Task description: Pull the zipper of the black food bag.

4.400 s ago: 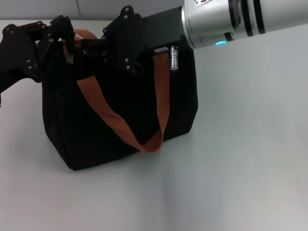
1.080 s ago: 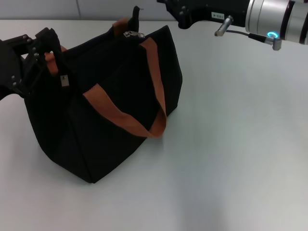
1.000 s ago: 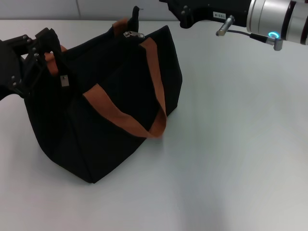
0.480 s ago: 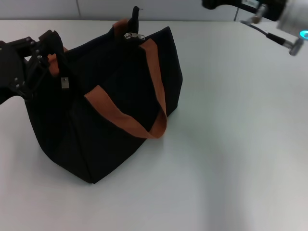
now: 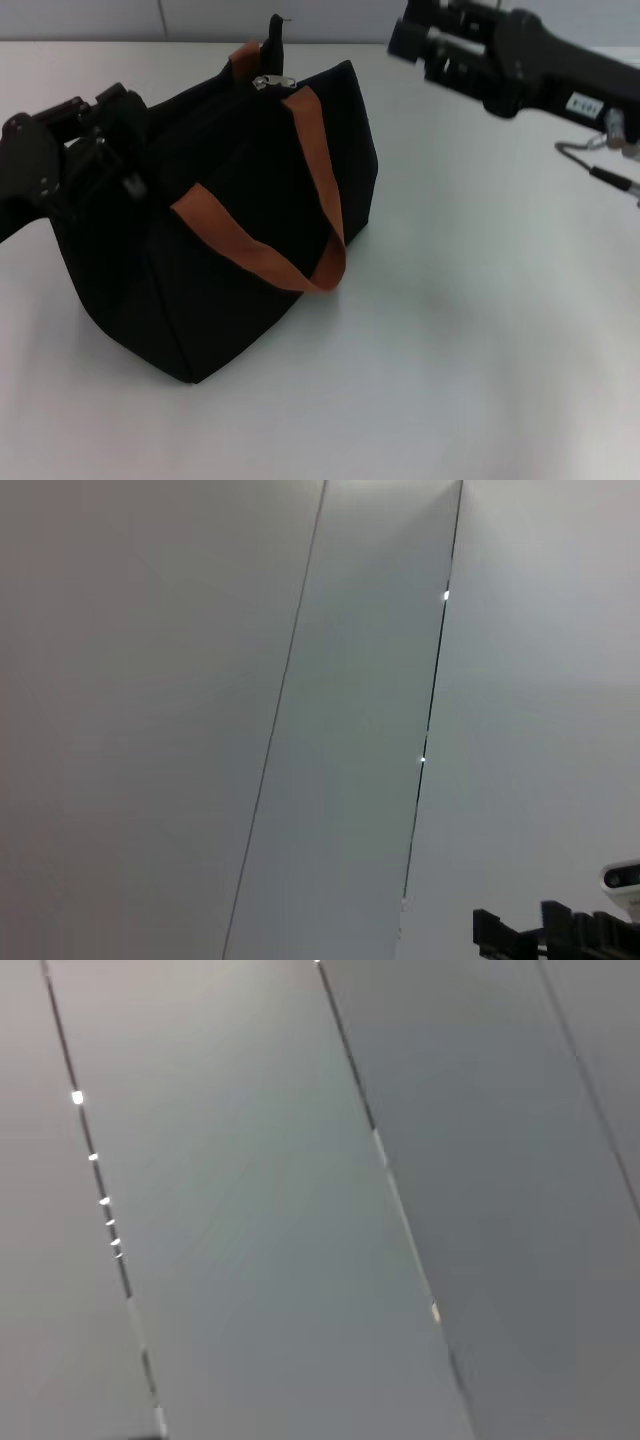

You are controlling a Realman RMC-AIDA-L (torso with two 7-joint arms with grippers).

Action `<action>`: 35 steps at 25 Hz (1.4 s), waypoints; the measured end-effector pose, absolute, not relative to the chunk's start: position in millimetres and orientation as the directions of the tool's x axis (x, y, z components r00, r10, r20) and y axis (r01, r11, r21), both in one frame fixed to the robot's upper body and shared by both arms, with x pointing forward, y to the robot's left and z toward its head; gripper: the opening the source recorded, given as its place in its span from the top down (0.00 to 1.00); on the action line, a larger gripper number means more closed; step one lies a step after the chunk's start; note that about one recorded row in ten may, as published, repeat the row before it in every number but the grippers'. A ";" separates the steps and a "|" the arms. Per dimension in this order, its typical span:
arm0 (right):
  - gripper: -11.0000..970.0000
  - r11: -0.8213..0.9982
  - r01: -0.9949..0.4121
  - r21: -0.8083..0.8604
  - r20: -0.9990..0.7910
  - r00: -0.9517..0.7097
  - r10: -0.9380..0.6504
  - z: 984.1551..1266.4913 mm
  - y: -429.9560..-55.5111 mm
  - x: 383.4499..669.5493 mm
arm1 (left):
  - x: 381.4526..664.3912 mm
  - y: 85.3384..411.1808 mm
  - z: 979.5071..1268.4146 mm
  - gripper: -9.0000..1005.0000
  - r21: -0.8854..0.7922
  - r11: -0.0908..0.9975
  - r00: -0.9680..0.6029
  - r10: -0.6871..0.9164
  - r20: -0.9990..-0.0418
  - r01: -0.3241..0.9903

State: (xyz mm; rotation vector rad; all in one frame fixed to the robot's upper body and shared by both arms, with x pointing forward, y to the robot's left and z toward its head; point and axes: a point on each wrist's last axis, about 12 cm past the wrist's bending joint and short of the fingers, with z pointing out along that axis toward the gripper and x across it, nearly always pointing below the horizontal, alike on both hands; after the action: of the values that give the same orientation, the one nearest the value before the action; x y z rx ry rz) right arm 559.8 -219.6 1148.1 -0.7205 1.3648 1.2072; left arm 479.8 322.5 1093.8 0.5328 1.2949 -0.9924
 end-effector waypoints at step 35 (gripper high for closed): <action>0.25 0.055 -0.992 0.114 -0.978 -0.122 -0.171 1110.1 -223.0 527.5 | 466.7 288.9 1104.2 0.22 -0.147 0.020 -0.147 -0.032 -0.989 0.989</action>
State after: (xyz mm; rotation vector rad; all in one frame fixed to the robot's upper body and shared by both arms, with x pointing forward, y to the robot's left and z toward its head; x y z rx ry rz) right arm 527.5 -223.0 1110.1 -1.2449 1.4482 1.1746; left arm 466.7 288.9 1104.2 1.0965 1.3044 -1.3142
